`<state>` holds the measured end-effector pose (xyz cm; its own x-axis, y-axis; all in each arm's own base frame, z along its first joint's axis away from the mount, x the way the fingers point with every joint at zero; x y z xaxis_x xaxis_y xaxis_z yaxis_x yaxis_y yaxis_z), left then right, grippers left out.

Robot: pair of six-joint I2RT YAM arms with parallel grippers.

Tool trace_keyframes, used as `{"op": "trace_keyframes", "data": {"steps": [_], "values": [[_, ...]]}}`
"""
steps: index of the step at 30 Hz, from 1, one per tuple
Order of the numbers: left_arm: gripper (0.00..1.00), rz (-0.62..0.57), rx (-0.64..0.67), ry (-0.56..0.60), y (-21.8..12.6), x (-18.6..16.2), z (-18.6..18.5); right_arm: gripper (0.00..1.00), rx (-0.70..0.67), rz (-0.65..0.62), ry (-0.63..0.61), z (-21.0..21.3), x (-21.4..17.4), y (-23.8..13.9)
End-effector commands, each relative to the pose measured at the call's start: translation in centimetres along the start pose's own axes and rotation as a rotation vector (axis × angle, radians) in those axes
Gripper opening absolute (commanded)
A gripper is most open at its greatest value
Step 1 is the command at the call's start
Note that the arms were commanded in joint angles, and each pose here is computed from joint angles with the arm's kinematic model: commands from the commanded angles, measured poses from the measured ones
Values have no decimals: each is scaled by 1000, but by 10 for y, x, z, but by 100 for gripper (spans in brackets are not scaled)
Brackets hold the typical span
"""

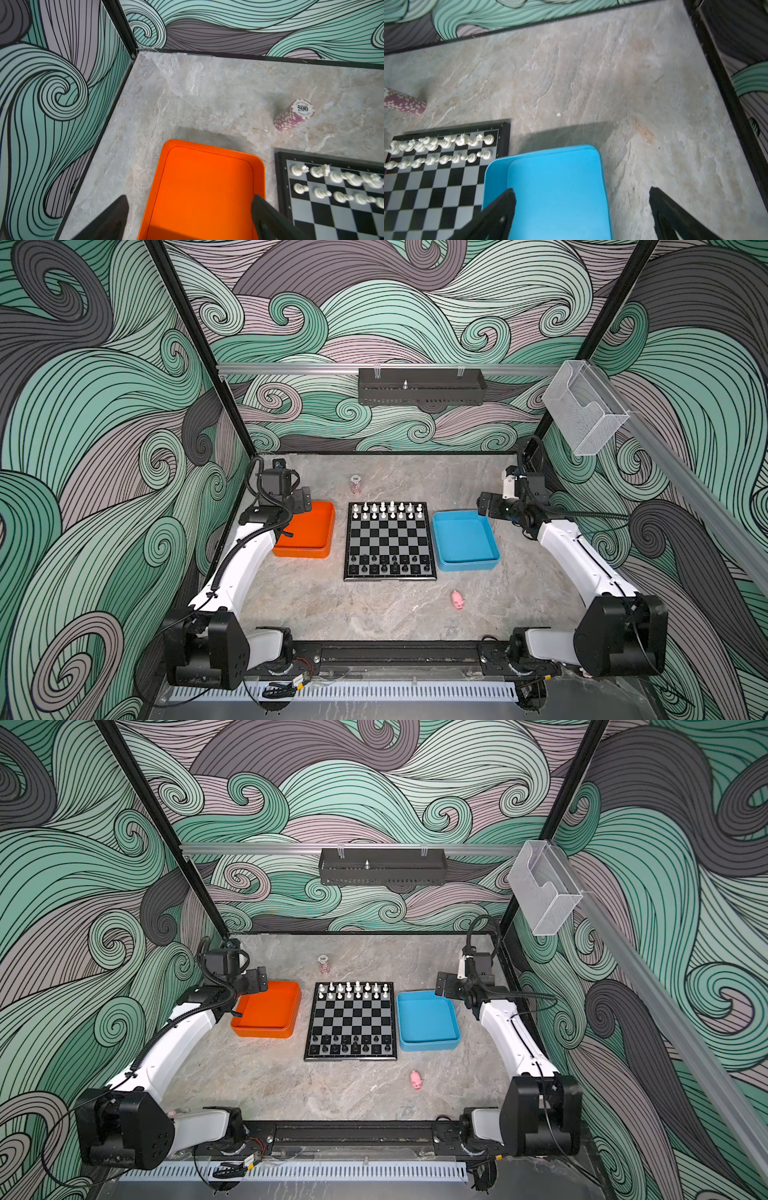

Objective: Set up the chess pieces on the board

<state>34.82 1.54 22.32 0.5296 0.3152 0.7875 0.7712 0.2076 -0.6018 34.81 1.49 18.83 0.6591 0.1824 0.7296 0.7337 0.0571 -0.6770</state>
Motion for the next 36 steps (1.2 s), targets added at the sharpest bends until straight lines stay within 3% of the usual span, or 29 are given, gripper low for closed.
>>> {"op": "trace_keyframes", "data": {"steps": [1, 7, 10, 14, 19, 21, 27, 36], "values": [[99, -115, -9, 10, 11, 1, 4, 99, -88, -206, -71, -10, 13, 0], [99, -185, -20, 12, 41, -31, 10, 99, -118, -262, -64, -16, -13, 14], [99, -153, 8, 9, 53, -43, 14, 99, -122, -273, -73, -15, -20, 16], [99, -216, 67, -25, 63, -51, 25, 99, -142, -303, -80, -17, -30, 30], [99, -255, 76, -31, 79, -72, 31, 99, -99, -351, -90, -9, -45, 56], [99, -220, 78, -48, 79, -72, 33, 99, -78, -372, -110, -5, -50, 59], [98, -174, -45, -40, 87, -79, 28, 99, -65, -370, -119, -2, -54, 64], [99, -144, -103, -30, 90, -81, 24, 99, -41, -376, -139, 2, -53, 65]]}}
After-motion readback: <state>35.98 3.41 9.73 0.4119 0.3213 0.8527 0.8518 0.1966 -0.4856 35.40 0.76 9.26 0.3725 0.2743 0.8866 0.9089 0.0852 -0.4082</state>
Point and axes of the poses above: each gripper's point midway between its finger pads, its own y axis out along the fingers, its own z axis along the line the jaws close on, x = y × z, the point moved 4 cm from there along -y, back along the fingers, and after that the axes turned 15 degrees about -y, right-handed, at the moved point
